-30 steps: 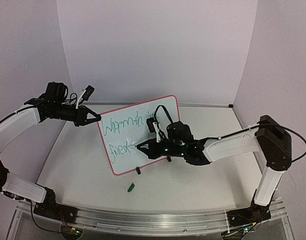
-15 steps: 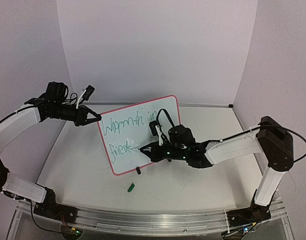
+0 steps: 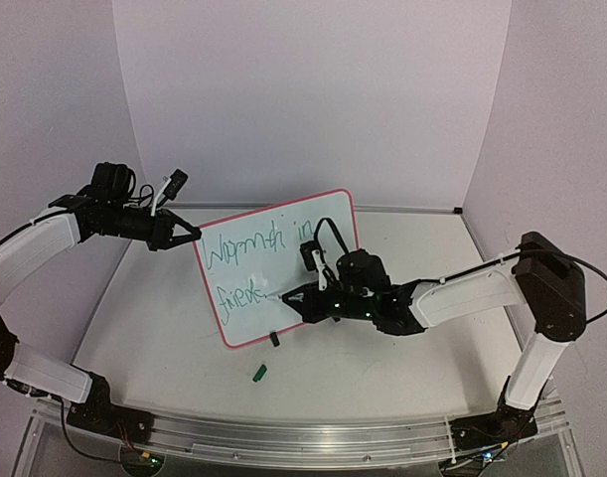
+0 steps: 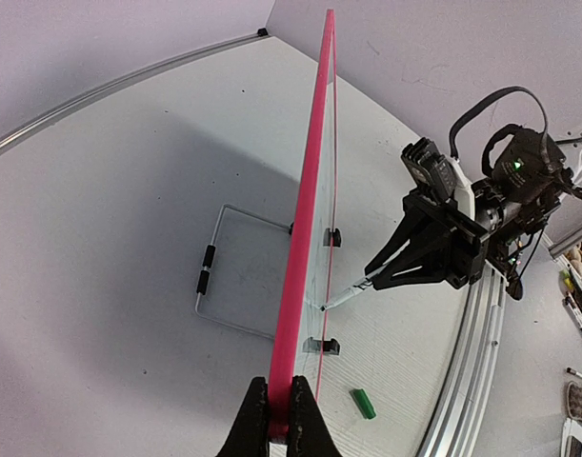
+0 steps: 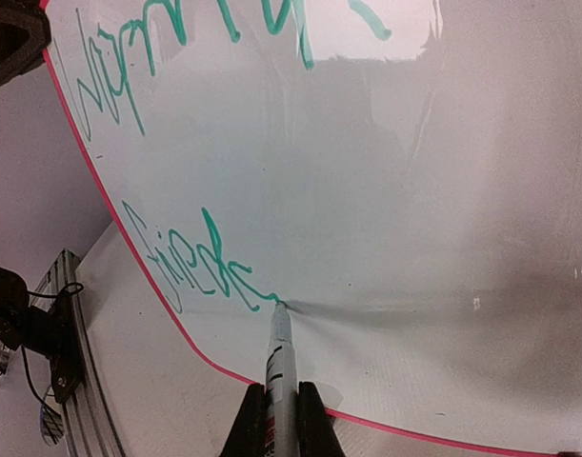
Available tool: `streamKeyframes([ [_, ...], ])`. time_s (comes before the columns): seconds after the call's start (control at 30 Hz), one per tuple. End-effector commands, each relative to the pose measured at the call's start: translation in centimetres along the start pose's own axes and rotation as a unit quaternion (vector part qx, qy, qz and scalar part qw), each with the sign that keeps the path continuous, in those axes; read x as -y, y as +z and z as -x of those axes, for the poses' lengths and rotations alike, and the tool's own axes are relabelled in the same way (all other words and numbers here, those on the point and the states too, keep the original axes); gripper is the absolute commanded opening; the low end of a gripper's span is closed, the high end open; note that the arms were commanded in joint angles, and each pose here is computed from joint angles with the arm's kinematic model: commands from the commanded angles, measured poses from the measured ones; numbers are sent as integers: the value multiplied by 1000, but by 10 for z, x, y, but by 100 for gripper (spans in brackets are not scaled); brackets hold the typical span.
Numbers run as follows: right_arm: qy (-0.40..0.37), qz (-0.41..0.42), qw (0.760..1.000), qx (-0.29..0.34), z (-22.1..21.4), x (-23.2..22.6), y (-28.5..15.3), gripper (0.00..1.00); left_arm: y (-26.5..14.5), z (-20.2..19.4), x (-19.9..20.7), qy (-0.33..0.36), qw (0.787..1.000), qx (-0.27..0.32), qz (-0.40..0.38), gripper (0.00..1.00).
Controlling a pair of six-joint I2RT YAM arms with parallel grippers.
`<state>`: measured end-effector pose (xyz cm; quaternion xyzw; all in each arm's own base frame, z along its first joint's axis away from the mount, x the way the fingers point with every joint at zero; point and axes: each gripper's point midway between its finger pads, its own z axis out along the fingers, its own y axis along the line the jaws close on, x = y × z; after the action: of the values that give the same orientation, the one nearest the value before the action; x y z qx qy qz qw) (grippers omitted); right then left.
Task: Write a sentence on the whiteboard
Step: Write on the whiteboard with the whiteboard marker without the cap.
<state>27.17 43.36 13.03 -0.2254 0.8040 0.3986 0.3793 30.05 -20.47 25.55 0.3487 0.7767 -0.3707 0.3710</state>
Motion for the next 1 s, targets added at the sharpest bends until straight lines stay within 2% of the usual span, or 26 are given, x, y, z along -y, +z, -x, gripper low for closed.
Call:
streamKeyframes([
  [0.0, 0, -11, 1000, -1, -1, 3, -2, 0, 18, -39, 3, -32, 997, -69, -9, 0],
  [0.3, -6, 8, 1000, 9, 8, -12, 4, 0, 18, -39, 3, -32, 997, -69, -8, 0],
  [0.6, -2, 44, 998, 42, 31, -32, -19, 0, 17, -37, 3, -28, 997, -67, -5, 0],
  [0.97, 5, 42, 997, 60, 47, -22, -36, 0, 16, -38, 3, -29, 997, -66, -5, 0],
])
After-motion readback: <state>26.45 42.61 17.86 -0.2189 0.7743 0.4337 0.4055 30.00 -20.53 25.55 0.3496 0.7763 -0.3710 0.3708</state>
